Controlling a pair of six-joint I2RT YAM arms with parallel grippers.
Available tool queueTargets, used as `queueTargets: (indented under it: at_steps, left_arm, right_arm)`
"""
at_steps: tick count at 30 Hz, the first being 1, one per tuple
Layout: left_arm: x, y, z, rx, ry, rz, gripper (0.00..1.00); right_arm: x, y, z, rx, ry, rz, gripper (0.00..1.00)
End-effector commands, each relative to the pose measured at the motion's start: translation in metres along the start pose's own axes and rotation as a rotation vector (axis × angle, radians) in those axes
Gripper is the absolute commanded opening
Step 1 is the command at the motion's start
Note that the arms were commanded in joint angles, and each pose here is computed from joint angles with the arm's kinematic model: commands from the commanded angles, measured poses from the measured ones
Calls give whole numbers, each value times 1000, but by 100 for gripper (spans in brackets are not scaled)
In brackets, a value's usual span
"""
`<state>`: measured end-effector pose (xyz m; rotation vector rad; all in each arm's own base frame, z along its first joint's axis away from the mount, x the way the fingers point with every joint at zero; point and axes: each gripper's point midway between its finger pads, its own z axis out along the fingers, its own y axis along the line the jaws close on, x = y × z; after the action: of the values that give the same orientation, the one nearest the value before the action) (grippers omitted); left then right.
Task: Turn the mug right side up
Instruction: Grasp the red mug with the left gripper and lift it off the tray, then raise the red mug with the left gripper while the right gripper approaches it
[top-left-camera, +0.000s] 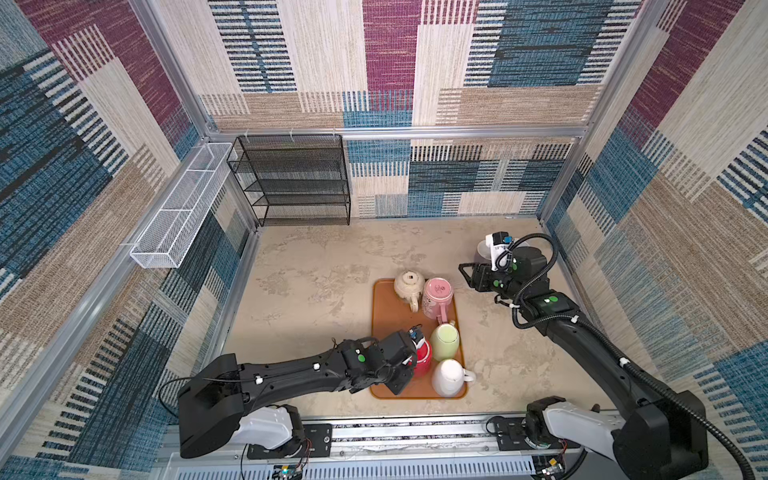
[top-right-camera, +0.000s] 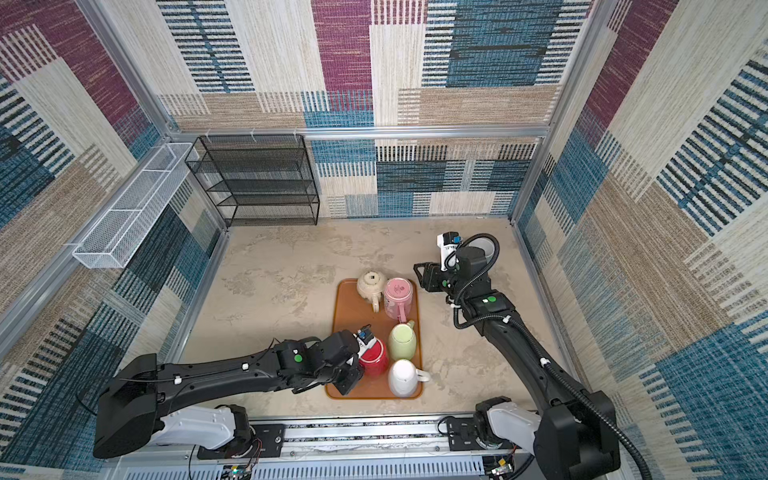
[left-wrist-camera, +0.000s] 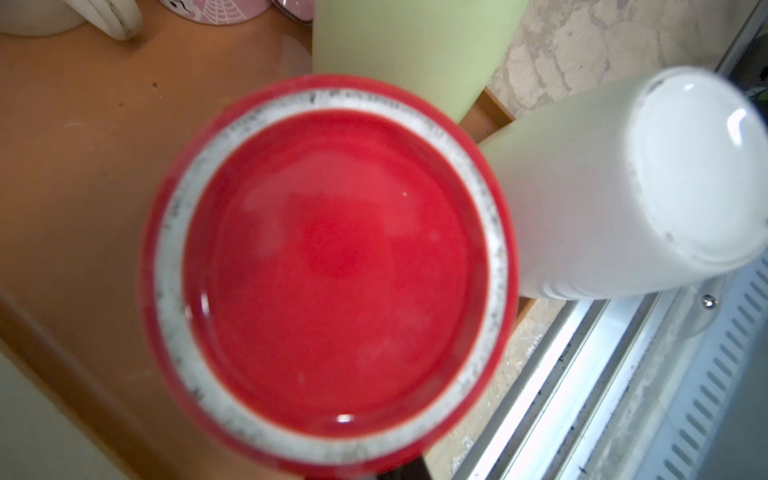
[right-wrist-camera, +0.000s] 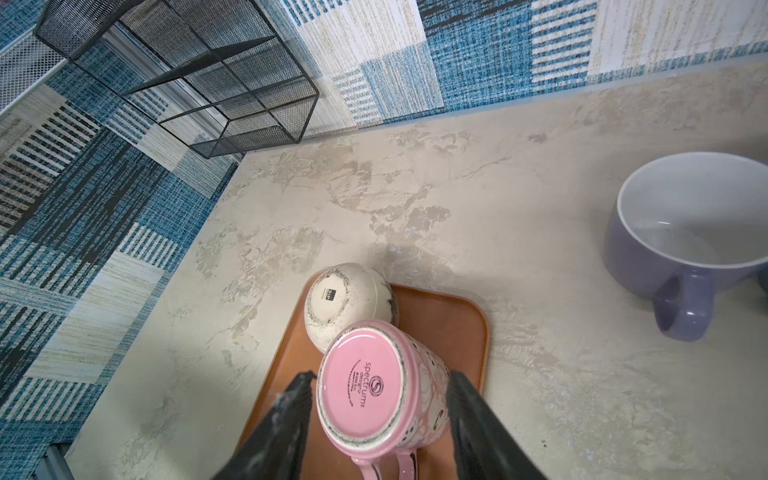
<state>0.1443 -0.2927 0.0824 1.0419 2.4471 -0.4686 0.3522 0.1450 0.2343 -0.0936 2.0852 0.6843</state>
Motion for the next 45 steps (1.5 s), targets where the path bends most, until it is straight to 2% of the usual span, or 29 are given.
queueTargets:
  at_steps: [1, 14, 22, 32, 45]
  left_arm:
    - [-11, 4, -8, -23, -51, 13, 0]
    - [-30, 12, -32, -16, -142, -12, 0]
    - [-50, 25, -56, 49, -240, -97, 0]
    - [-81, 45, -90, 182, -392, -260, 0]
    - [-116, 63, -130, 339, -561, -390, 0]
  right_arm:
    - [-5, 2, -2, -5, -19, -10, 55]
    - [2, 8, -8, -41, -18, -6, 55]
    - [12, 10, -10, -68, -10, -5, 55]
    - [20, 29, -21, -194, -39, -3, 55]
    - [35, 57, -30, -396, -17, 27, 56]
